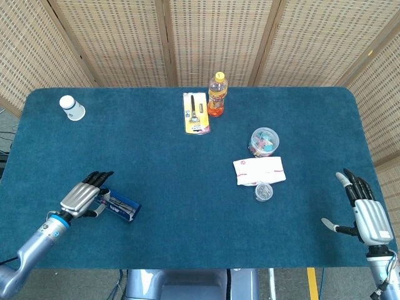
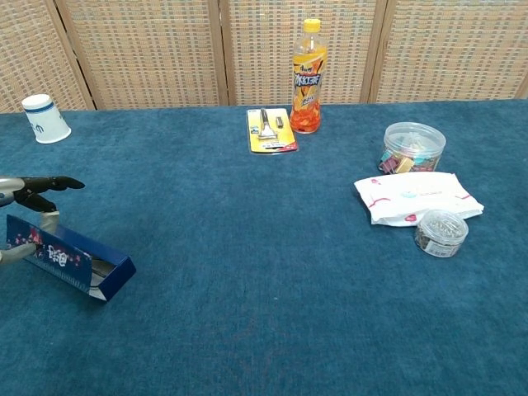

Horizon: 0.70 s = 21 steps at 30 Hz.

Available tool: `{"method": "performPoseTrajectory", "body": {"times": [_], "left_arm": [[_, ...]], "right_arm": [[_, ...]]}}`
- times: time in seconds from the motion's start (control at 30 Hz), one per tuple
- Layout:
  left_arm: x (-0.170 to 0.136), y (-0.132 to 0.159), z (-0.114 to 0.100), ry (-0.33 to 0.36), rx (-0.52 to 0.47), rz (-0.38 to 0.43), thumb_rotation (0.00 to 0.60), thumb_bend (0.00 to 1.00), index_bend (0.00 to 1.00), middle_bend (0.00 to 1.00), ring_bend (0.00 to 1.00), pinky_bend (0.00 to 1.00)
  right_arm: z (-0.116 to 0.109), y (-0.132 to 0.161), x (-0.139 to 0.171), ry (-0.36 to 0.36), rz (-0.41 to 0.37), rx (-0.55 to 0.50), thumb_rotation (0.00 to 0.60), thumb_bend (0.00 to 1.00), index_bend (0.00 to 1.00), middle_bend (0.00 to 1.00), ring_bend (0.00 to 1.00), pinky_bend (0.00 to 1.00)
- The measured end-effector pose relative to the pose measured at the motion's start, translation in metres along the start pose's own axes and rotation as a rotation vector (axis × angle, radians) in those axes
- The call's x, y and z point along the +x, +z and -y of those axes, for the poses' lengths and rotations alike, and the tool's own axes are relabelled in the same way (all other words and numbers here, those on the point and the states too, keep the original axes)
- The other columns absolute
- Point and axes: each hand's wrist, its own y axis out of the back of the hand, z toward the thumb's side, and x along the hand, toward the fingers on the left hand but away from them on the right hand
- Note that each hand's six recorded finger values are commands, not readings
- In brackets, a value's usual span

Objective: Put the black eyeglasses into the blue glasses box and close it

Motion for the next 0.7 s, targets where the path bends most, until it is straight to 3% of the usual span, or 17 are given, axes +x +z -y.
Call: {"method": "performPoseTrajectory", "body": {"times": [0.27,0.4,0.5,0.57,0.6,0.63,0.7], "left_arm": [[0.015,0.002,-0.003,0.012,-0.002,-0.009,0.600,0.49,0.77,0.00,0.00,0.00],[0.017,0.002,-0.004,0.020,-0.003,-0.014,0.600,0.48,0.66,0.00,0.00,0.00],[0.017,0.001,-0.005,0.034,-0.006,-0.018,0.600,0.47,0.46,0.00,0.00,0.00],[0.018,0.000,-0.006,0.040,-0.008,-0.020,0.600,0.47,0.17,0.00,0.00,0.00],[0.018,0.000,-0.007,0.045,-0.010,-0.021,0.600,0.46,0.09,0.00,0.00,0.00],[0.018,0.000,-0.007,0.048,-0.013,-0.021,0.600,0.46,0.02,0.00,0.00,0.00],[0.018,-0.001,-0.009,0.056,-0.023,-0.021,0.600,0.45,0.00,0.00,0.00,0.00]], "right_arm": [[0.000,0.000,0.000,0.001,0.000,-0.001,0.600,0.00,0.00,0.00,0.00,0.00],[0.000,0.000,0.000,0.002,0.000,-0.001,0.600,0.00,0.00,0.00,0.00,0.00],[0.000,0.000,0.000,0.002,0.000,0.000,0.600,0.00,0.00,0.00,0.00,0.00],[0.000,0.000,0.000,0.001,0.000,0.000,0.600,0.00,0.00,0.00,0.00,0.00],[0.000,0.000,0.000,0.001,0.000,0.000,0.600,0.00,0.00,0.00,0.00,0.00],[0.000,0.000,0.000,0.001,0.000,0.000,0.600,0.00,0.00,0.00,0.00,0.00],[0.000,0.000,0.000,0.001,0.001,0.001,0.600,0.00,0.00,0.00,0.00,0.00]]}}
